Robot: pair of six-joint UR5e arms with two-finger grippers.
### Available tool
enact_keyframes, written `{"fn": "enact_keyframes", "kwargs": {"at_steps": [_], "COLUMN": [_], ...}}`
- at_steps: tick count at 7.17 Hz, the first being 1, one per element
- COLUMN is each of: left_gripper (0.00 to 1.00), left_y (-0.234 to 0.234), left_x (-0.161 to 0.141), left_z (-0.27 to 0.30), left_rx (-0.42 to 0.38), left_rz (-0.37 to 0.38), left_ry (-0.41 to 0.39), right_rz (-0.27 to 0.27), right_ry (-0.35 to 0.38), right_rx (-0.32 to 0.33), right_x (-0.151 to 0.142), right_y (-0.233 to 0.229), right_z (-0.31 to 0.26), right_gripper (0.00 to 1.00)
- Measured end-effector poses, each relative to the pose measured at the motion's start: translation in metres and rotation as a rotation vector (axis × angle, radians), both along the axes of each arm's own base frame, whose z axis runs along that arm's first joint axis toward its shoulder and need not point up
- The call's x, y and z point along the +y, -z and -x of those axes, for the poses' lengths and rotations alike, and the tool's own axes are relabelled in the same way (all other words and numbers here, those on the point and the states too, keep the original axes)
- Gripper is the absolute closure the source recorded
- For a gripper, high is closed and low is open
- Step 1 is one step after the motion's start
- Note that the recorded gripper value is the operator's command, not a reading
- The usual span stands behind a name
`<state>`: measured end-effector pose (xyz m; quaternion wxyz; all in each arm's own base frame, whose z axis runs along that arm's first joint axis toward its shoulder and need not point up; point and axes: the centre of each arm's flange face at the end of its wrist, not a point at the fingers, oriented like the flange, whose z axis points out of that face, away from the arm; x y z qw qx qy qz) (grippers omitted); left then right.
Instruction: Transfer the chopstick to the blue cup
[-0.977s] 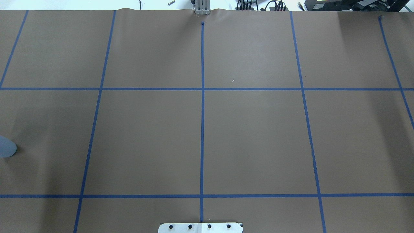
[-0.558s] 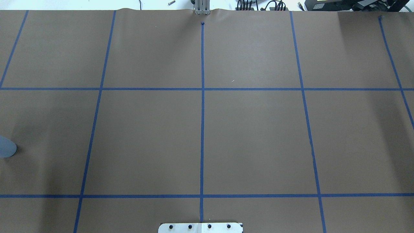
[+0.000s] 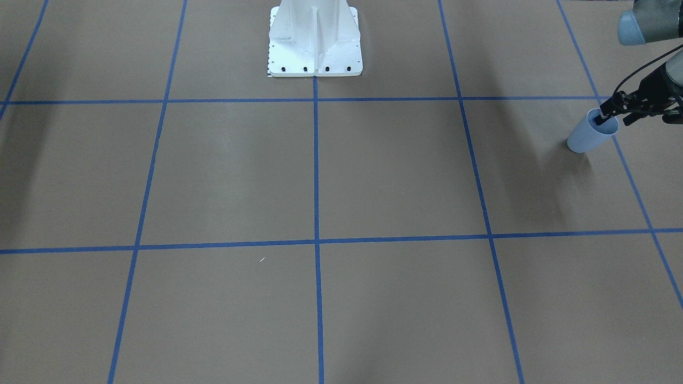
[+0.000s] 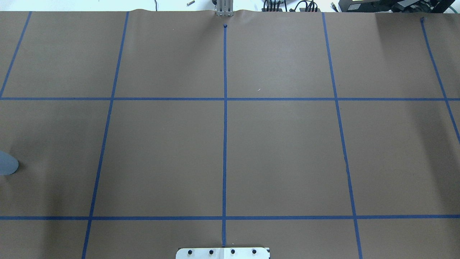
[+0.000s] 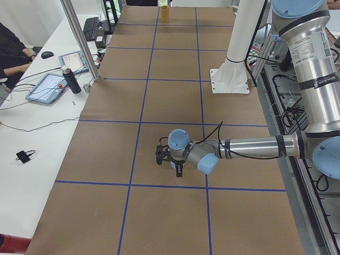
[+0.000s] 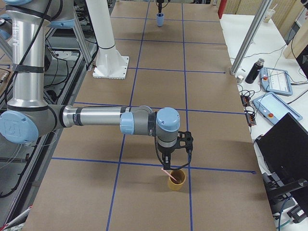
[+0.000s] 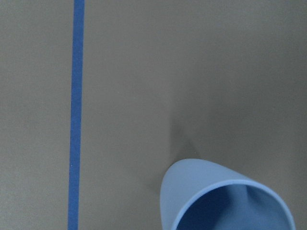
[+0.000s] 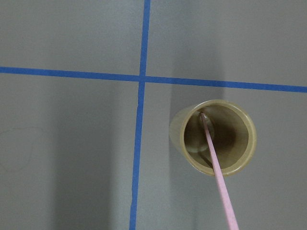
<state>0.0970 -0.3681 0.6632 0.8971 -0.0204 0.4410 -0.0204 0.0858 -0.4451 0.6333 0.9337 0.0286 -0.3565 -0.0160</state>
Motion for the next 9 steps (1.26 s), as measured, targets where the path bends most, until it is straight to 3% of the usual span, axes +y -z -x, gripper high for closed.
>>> {"fn": "enact_keyframes", "kwargs": {"at_steps": [3, 5, 7, 9], "left_gripper": [1.0, 1.0, 1.0, 1.0], "left_y": [0.006, 0.055, 0.125, 0.238], "left_x": [-0.006, -0.017, -0.063, -0.143], "left_z": [-0.004, -0.016, -0.04, -0.083], "left_rx": [0.017, 0.136, 0.214, 0.235], "left_rz": [0.03, 0.09, 0.14, 0.175], "left_ry": [0.018, 0.03, 0.088, 0.113], "right_rz": [0.002, -0.002, -0.006, -0.017], "right_ry": [0.003, 0.01, 0.013, 0.013], "right_rx": [-0.001, 0.0, 0.004, 0.005], "right_x": [0.0, -0.001, 0.0, -0.001], "right_y": [0.0, 0.001, -0.001, 0.003], "right_z": [0.001, 0.004, 0.004, 0.005], "right_gripper": [0.0, 0.0, 0.0, 0.0]}}
